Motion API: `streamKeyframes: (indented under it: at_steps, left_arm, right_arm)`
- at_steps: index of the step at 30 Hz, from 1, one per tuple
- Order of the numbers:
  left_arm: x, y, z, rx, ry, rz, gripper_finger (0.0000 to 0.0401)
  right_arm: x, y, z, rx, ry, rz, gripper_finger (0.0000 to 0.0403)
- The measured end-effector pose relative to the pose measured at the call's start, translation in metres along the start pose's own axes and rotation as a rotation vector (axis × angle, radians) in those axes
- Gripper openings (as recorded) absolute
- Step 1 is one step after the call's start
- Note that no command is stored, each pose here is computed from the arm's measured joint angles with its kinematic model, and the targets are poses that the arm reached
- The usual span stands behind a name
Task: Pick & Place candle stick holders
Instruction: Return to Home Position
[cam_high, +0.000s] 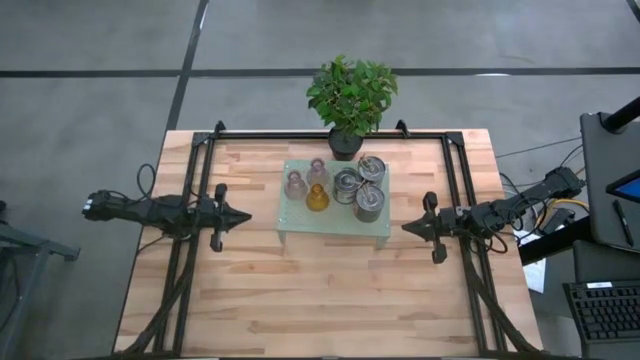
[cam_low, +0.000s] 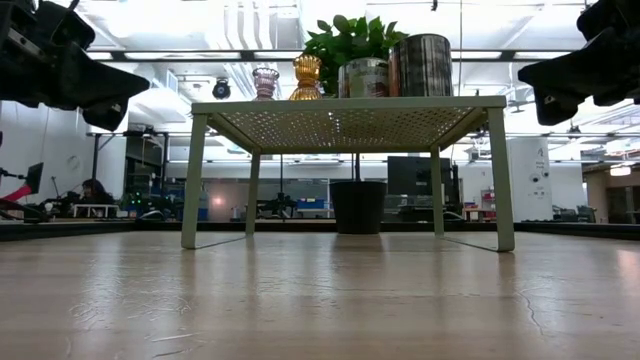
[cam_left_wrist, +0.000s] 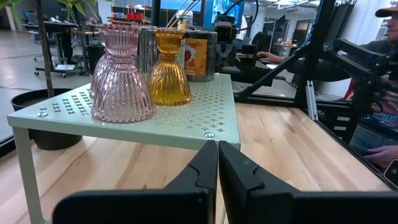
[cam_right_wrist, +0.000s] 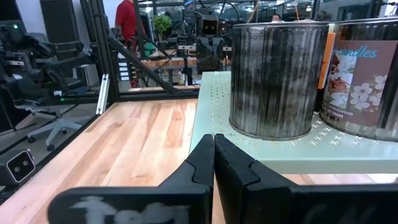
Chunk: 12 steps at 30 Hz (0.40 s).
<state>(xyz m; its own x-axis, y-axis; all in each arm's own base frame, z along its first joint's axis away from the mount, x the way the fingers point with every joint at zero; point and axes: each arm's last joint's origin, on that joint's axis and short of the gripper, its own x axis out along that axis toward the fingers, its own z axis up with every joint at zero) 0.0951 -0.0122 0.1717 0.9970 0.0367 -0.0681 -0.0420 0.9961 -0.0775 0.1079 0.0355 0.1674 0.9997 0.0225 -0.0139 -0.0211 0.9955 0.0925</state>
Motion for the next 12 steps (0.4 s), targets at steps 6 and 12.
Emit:
streamKeyframes:
  at_steps: [6,12]
  left_arm:
    - [0.0000,0.0000,0.0000,0.000,0.001,0.000,0.0012]
    - [0.0000,0.0000,0.0000,0.000,0.000,0.000,0.0012]
  right_arm:
    - [0.0000,0.0000,0.0001,-0.001,0.000,0.000,0.0008]
    - [0.0000,0.0000,0.0002,-0.001,-0.001,0.000,0.0008]
